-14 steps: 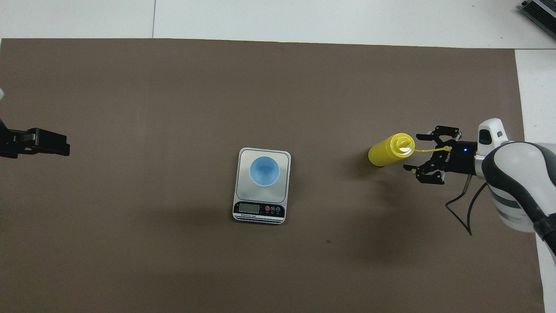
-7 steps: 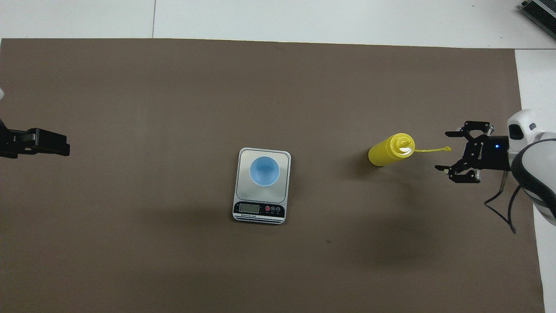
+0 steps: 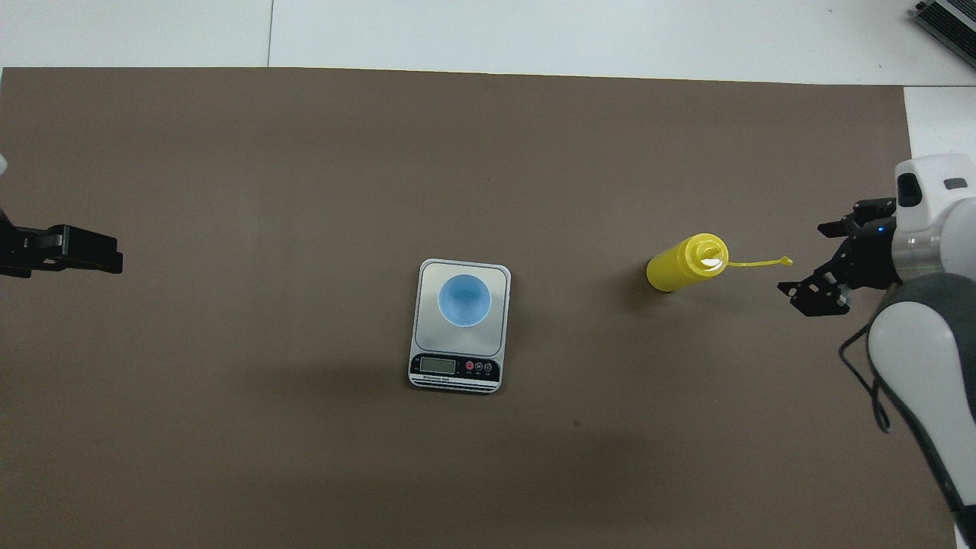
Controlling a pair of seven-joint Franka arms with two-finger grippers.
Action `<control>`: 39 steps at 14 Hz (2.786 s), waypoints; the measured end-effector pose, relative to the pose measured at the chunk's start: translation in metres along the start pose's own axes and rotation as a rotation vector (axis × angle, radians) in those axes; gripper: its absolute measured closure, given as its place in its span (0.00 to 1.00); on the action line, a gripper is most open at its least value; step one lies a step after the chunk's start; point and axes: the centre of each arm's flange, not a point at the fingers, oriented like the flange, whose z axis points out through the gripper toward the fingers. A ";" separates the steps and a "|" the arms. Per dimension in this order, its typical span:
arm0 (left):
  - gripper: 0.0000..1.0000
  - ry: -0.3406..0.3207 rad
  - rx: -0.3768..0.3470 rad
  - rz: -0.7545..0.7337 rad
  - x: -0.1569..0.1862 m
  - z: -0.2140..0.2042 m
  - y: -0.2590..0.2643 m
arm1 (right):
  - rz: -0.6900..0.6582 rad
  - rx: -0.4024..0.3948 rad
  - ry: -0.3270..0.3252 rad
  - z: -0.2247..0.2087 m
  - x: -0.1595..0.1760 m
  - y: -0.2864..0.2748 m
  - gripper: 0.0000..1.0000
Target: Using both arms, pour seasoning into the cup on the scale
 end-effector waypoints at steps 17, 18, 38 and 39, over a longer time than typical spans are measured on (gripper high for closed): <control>0.00 0.000 0.000 0.000 0.000 0.000 0.000 | 0.844 -0.012 -0.204 -0.050 0.040 -0.015 0.00; 0.00 0.000 0.000 0.000 0.000 0.000 0.000 | 0.869 -0.013 -0.209 -0.048 0.039 -0.018 0.00; 0.00 0.000 0.000 0.000 0.000 0.000 0.000 | 0.853 -0.015 -0.151 -0.067 0.043 -0.022 0.00; 0.00 0.000 0.000 0.000 0.000 0.000 0.000 | 0.853 -0.015 -0.151 -0.067 0.043 -0.022 0.00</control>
